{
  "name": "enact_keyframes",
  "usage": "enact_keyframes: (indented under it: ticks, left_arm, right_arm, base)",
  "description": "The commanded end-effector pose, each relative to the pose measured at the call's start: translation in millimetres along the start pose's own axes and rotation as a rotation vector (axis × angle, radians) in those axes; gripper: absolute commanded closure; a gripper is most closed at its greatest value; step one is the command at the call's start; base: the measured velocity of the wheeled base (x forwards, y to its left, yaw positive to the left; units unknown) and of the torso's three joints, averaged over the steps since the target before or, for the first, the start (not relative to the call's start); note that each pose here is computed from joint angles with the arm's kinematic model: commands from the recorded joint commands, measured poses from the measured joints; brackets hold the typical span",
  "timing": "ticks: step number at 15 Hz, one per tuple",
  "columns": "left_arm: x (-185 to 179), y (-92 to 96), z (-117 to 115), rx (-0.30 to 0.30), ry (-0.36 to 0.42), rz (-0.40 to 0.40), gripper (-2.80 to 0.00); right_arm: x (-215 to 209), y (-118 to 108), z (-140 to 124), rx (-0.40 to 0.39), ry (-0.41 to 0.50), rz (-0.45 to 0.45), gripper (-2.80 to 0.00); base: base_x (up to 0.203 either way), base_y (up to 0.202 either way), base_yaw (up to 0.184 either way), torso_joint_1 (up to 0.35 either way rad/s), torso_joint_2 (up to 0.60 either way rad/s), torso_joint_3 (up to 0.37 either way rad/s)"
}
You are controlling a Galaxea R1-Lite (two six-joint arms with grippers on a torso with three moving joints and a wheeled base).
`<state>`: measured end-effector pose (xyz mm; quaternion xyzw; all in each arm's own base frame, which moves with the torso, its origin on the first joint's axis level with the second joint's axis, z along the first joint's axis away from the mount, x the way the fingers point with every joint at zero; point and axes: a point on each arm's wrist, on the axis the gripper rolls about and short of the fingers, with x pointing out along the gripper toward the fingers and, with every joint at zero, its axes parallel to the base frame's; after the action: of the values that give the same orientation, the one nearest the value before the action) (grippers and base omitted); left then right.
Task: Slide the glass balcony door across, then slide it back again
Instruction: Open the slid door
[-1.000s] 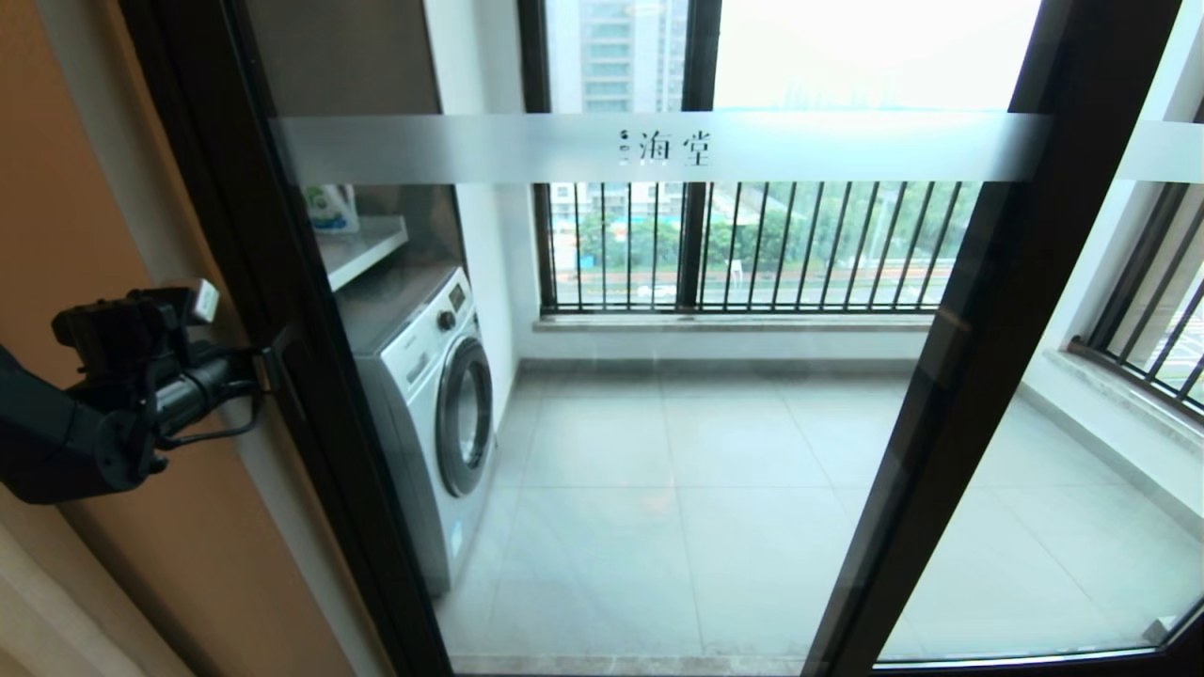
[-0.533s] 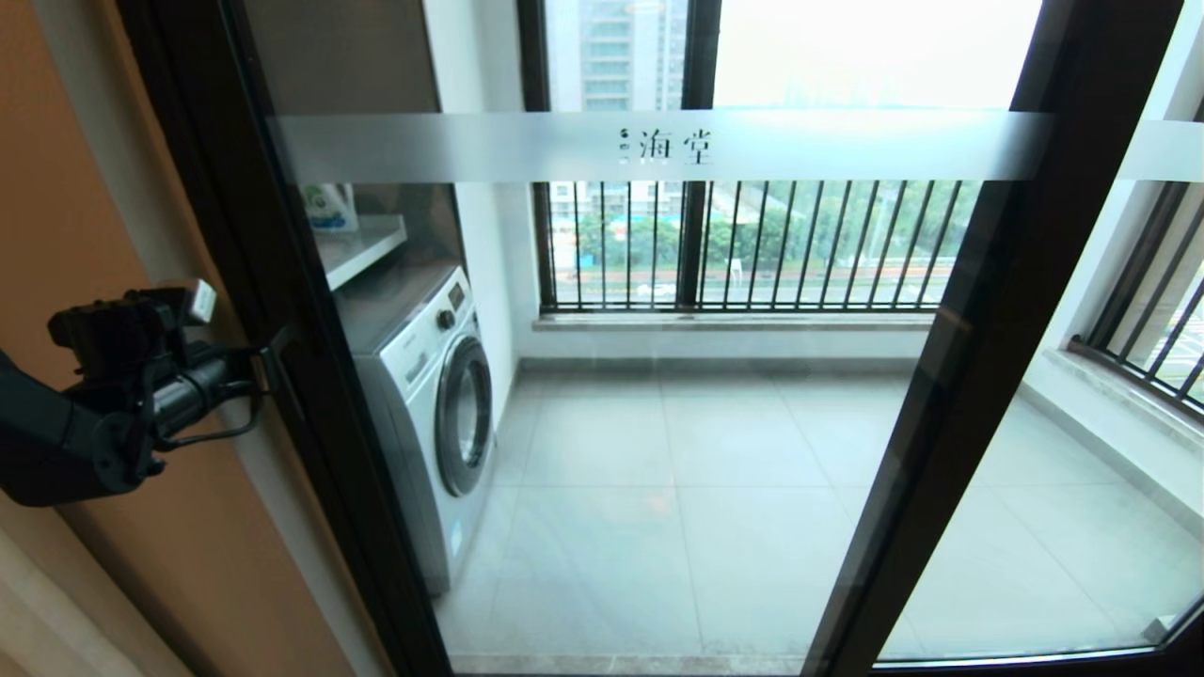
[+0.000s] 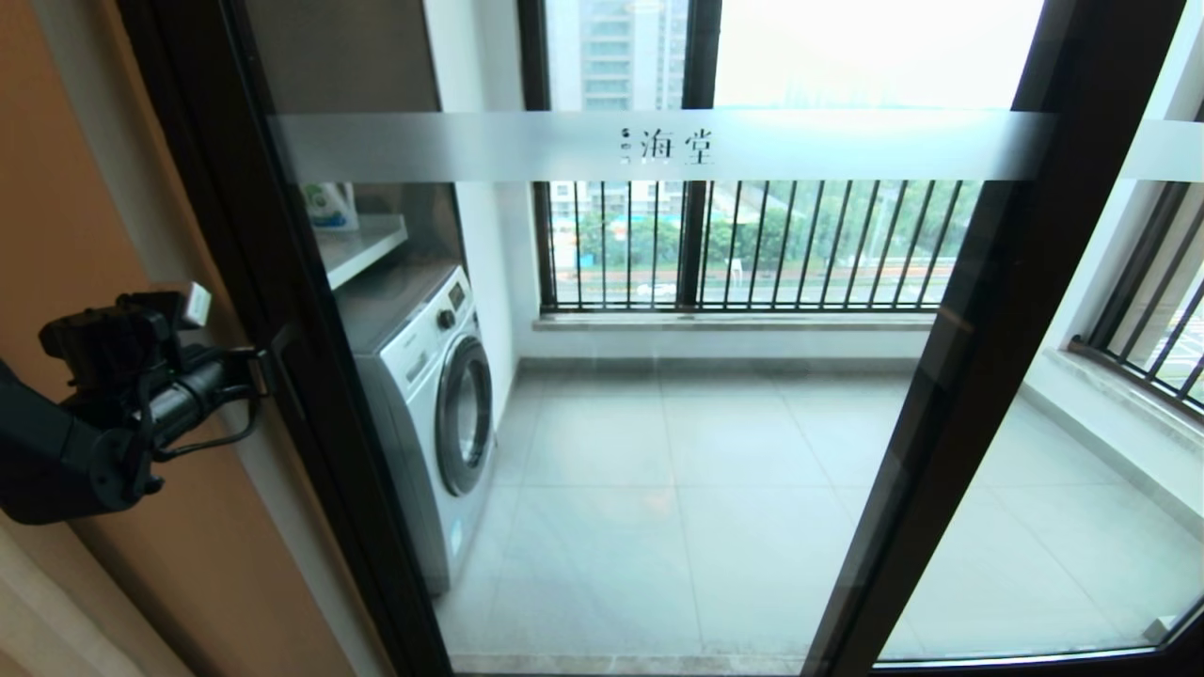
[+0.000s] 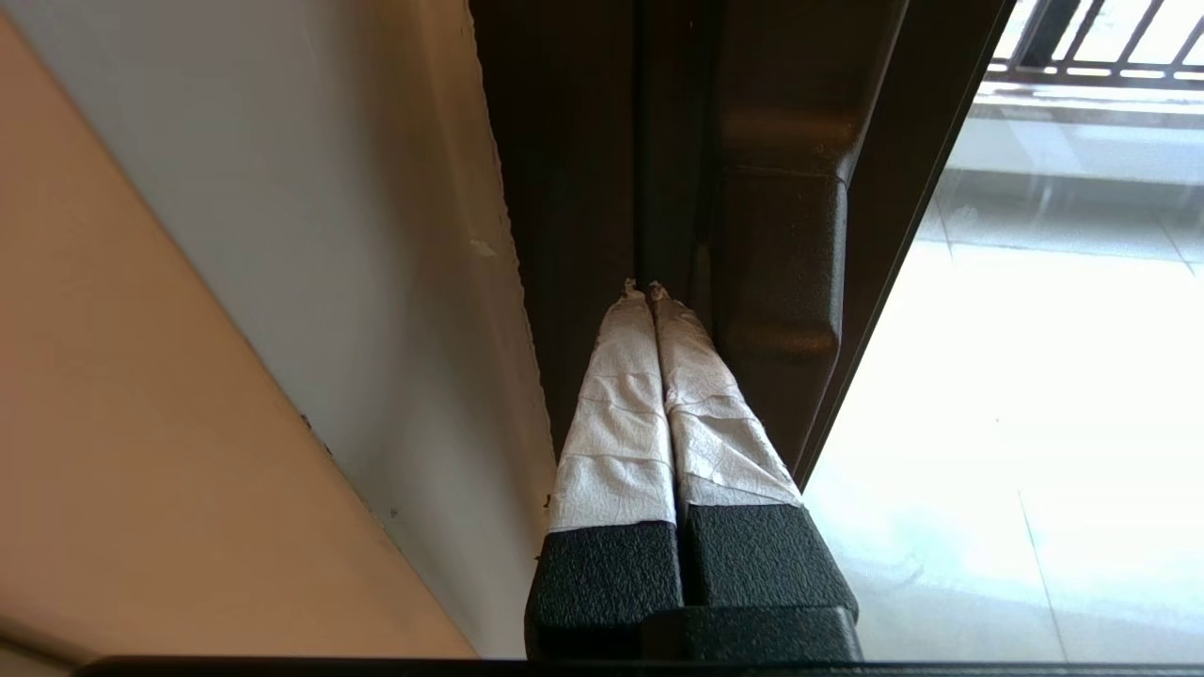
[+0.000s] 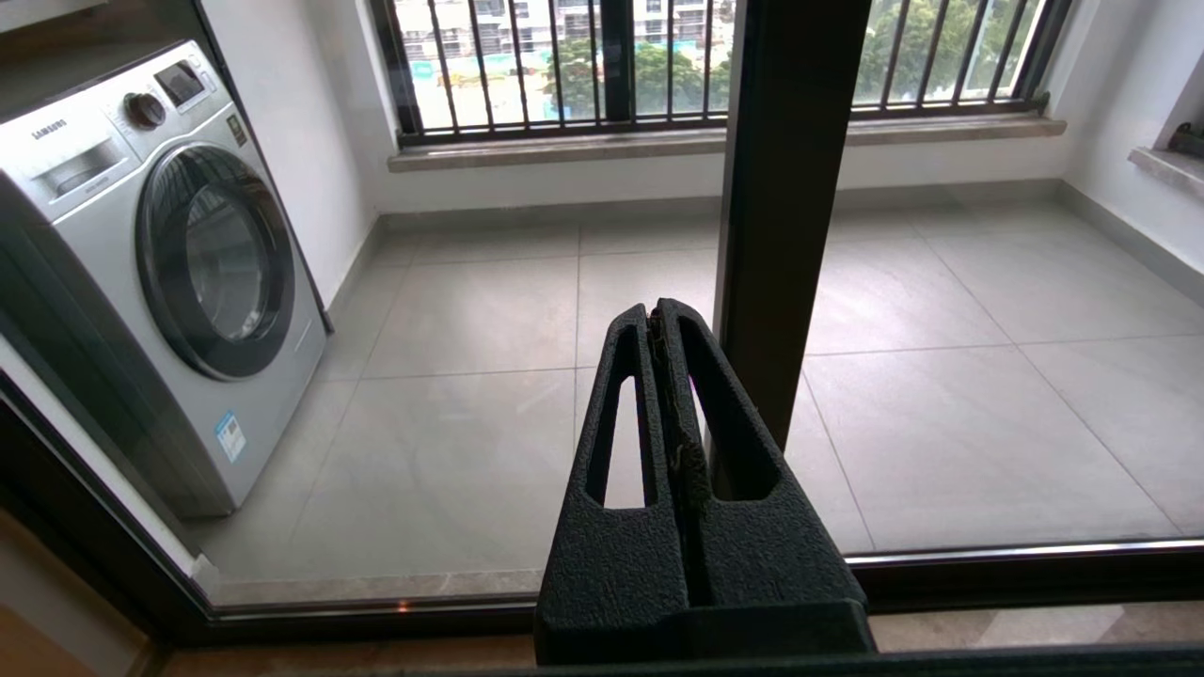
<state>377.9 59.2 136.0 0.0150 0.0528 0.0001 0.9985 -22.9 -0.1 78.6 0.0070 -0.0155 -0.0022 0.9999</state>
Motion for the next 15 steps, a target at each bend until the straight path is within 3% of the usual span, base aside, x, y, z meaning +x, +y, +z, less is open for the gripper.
enact_keyframes:
  ticks: [1,9,15]
  left_arm:
    - [2.2,-45.9,2.3,0.012,-0.011,-0.120,0.00]
    - [0.3,-64.3,-7.7,0.011,0.025,-0.168,0.00]
    - [2.2,-65.6,-5.0,0.017,0.016,-0.156,0.00]
  right_arm:
    - [0.8,0.0,-3.4,0.000,0.011,0.000,0.00]
    - [0.8,0.0,-3.4,0.001,0.011,0.000,0.00]
    - [0.8,0.0,-3.4,0.000,0.011,0.000,0.00]
  base:
    - [0.000,0.000,0.000,0.000,0.00,0.000]
    - [0.000,0.000,0.000,0.000,0.00,0.000]
    - [0.000,0.000,0.000,0.000,0.00,0.000]
